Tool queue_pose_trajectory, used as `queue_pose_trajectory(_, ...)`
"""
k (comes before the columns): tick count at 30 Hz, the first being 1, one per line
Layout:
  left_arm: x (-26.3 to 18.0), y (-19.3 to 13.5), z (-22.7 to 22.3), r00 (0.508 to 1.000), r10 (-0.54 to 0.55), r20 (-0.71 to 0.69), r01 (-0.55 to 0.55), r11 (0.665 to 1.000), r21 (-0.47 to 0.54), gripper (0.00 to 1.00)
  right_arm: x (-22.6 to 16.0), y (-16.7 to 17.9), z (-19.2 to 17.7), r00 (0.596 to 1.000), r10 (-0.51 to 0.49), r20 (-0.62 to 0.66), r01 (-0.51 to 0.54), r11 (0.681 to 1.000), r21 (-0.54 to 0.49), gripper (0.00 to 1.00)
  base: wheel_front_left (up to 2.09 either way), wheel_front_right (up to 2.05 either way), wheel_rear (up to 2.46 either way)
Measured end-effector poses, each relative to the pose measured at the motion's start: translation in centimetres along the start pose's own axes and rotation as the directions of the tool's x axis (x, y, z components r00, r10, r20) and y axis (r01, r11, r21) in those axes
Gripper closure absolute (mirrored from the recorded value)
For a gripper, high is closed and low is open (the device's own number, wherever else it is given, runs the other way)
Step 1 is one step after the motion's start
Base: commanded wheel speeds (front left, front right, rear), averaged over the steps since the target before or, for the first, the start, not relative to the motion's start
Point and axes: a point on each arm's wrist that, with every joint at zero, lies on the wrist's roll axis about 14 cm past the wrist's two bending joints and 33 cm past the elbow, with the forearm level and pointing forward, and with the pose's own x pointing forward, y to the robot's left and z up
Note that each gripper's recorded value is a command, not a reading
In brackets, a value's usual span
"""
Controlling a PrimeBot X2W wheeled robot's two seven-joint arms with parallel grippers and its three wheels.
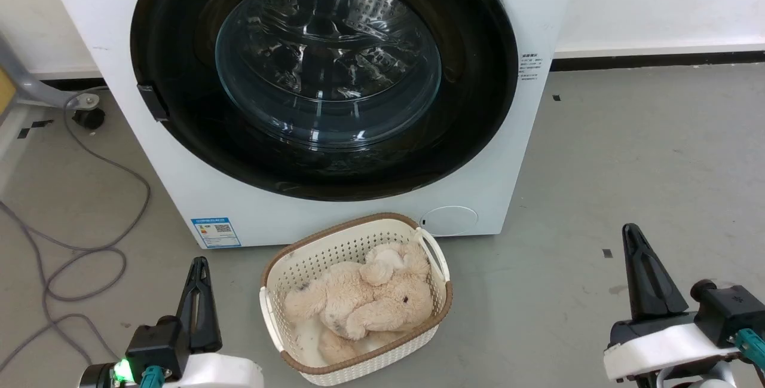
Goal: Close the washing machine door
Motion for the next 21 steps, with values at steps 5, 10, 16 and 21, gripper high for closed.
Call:
queue_pose_trajectory(5,-0.1,0.1,-0.1,1.000,0.000,-0.009,0.000,1.000,0.003,1.00,0.1,0.3,-0.1,1.000,0.010,-0.009,-0.010,1.000,-0.005,1.00,0.00,0.00,0.00)
queue_pose_trajectory(10,-0.2,0.2,-0.1,1.000,-0.001,-0.015,0.001,1.000,0.004,1.00,0.3,0.6,-0.2,1.000,0.019,-0.015,-0.019,1.000,-0.004,1.00,0.00,0.00,0.00)
queue_pose_trajectory(16,-0.3,0.5,-0.2,1.000,0.003,-0.026,-0.003,1.000,0.006,1.00,0.5,1.0,-0.2,0.999,0.031,-0.023,-0.031,0.999,-0.006,1.00,0.00,0.00,0.00)
queue_pose_trajectory(21,-0.4,0.6,-0.3,0.999,0.003,-0.033,-0.002,1.000,0.007,1.00,0.6,1.4,-0.3,0.999,0.042,-0.030,-0.043,0.999,-0.010,1.00,0.00,0.00,0.00)
